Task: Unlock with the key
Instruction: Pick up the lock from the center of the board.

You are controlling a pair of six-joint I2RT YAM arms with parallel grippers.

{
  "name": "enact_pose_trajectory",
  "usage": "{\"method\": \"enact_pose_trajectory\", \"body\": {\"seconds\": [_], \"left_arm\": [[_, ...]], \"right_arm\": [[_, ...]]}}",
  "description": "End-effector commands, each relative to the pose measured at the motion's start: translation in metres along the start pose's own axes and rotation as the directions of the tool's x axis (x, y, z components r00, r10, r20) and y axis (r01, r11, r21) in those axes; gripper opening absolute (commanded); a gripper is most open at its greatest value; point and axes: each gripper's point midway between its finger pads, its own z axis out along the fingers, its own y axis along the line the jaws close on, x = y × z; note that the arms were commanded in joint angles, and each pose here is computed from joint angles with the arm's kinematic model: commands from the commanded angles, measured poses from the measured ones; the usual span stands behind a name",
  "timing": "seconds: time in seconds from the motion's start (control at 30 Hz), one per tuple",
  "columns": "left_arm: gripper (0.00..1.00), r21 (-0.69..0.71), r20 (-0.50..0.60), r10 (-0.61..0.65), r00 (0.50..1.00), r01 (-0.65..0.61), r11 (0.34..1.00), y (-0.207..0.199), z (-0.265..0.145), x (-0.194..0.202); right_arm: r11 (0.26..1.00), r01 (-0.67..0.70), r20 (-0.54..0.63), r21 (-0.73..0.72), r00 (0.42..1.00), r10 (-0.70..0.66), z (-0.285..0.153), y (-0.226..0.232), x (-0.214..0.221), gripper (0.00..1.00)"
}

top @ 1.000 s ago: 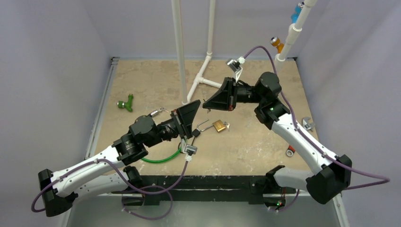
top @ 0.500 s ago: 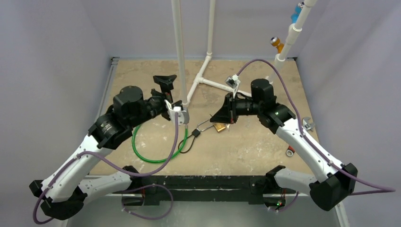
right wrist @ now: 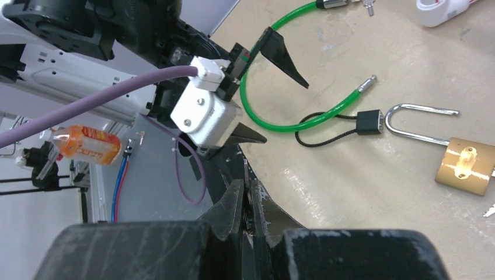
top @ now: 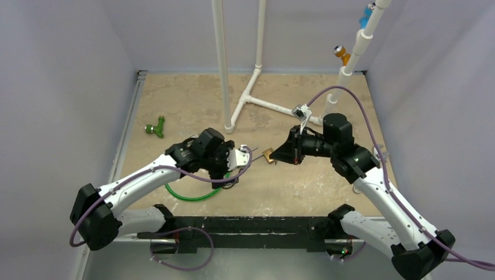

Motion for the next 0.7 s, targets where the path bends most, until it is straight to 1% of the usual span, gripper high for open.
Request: {"method": "enact_pose_trajectory", "body": {"seconds": [0.0, 0.07, 0.13, 0.23, 0.27, 0.33, 0.4, 0.53, 0.67], "left_arm": [[0.95, -0.017, 0.089, -0.099, 0.991, 0.101, 0.995, 0.014, 0.02, -0.025], [0.92, -0.007, 0.109, -0.147, 0.983, 0.149, 0.989, 0.014, 0.027, -0.029], [0.9, -0.002, 0.101, -0.198, 0.975, 0.2, 0.98, 0.014, 0.035, -0.03], [0.89, -0.056, 0.067, -0.273, 0.96, 0.276, 0.959, 0.025, 0.051, -0.03], [0.89, -0.059, 0.062, -0.279, 0.958, 0.282, 0.957, 0.027, 0.057, -0.031], [0.89, -0.081, 0.001, -0.245, 0.97, 0.244, 0.966, 0.026, 0.071, -0.021], [0.89, -0.101, -0.006, -0.225, 0.974, 0.223, 0.97, 0.031, 0.078, -0.02], [0.9, -0.147, -0.069, -0.255, 0.964, 0.243, 0.959, 0.049, 0.088, -0.02], [0.91, -0.175, -0.104, -0.28, 0.954, 0.26, 0.95, 0.063, 0.098, -0.019]], "right_arm": [[0.998, -0.012, 0.063, 0.067, 0.998, 0.007, -0.009, -0.008, -0.01, 0.0], [0.996, -0.02, 0.099, 0.089, 0.995, 0.011, -0.016, -0.011, -0.015, 0.0], [0.994, -0.033, 0.129, 0.109, 0.991, 0.018, -0.024, -0.013, -0.019, 0.0], [0.992, -0.039, 0.161, 0.121, 0.987, 0.019, -0.032, -0.014, -0.021, 0.0], [0.992, -0.037, 0.168, 0.122, 0.986, 0.016, -0.033, -0.014, -0.021, 0.0], [0.992, -0.037, 0.182, 0.121, 0.983, 0.015, -0.036, -0.012, -0.023, 0.0], [0.993, -0.038, 0.195, 0.11, 0.981, 0.016, -0.037, -0.008, -0.025, 0.0], [0.994, -0.028, 0.22, 0.101, 0.975, 0.005, -0.04, -0.004, -0.033, 0.0], [0.996, -0.028, 0.231, 0.08, 0.973, 0.009, -0.04, -0.001, -0.036, 0.0]]}}
